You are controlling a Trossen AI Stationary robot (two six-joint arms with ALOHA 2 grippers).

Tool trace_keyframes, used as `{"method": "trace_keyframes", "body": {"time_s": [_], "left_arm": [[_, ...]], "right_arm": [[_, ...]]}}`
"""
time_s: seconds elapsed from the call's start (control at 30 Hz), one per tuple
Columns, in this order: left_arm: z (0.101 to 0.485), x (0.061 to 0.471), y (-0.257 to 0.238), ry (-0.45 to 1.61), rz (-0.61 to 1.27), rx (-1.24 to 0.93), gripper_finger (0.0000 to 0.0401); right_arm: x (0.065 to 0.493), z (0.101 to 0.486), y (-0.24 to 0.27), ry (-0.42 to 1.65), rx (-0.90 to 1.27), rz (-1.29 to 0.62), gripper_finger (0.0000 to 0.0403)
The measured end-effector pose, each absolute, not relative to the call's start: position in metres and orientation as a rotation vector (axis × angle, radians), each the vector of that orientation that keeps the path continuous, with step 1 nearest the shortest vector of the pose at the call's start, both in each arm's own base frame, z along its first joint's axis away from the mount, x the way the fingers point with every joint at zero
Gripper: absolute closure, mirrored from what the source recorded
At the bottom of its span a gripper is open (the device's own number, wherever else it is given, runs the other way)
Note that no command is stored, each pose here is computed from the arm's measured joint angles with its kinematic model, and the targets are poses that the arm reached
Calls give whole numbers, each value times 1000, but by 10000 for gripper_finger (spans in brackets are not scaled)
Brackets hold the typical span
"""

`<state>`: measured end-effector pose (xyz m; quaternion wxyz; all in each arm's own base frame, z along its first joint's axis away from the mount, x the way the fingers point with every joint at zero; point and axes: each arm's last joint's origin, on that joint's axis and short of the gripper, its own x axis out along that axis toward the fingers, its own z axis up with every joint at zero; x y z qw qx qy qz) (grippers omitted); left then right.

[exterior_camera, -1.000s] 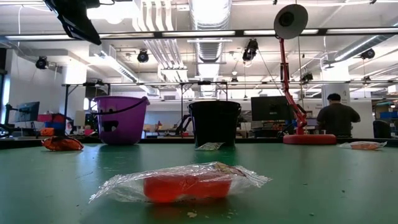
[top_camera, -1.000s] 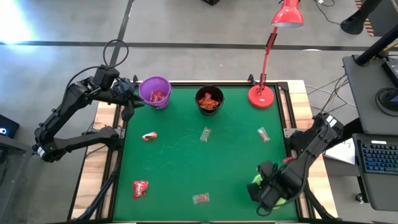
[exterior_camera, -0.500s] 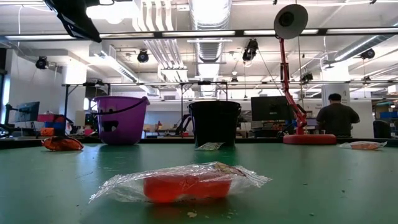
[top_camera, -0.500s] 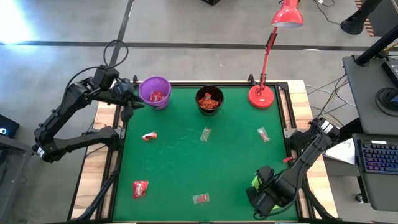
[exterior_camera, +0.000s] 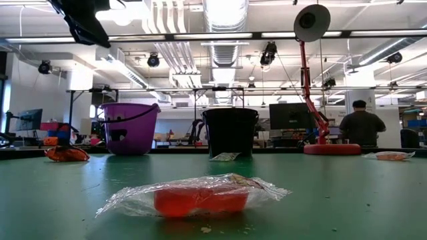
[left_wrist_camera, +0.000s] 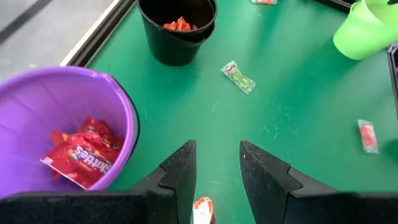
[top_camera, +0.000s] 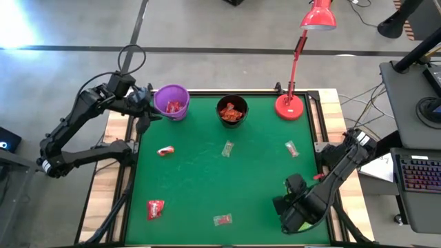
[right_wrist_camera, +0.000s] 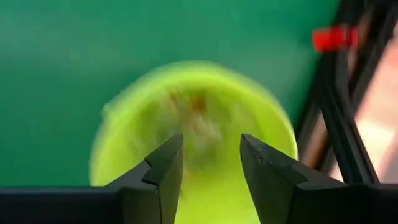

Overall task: Sort candy
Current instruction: Put the green gummy into the green bucket

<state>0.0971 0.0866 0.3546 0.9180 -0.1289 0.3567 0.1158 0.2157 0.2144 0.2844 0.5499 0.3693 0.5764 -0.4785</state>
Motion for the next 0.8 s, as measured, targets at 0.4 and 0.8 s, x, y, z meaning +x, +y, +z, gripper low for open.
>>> {"method": "trace_keyframes", "body": {"time_s": [0.4,0.8], "left_arm": [[353,106,94,705,318,-483,296],[356,115,93,613,198,-719,296]], "right_arm": [[232,317,161,927,592,-965,244],[235,337,122,975,357,-844,250]]}}
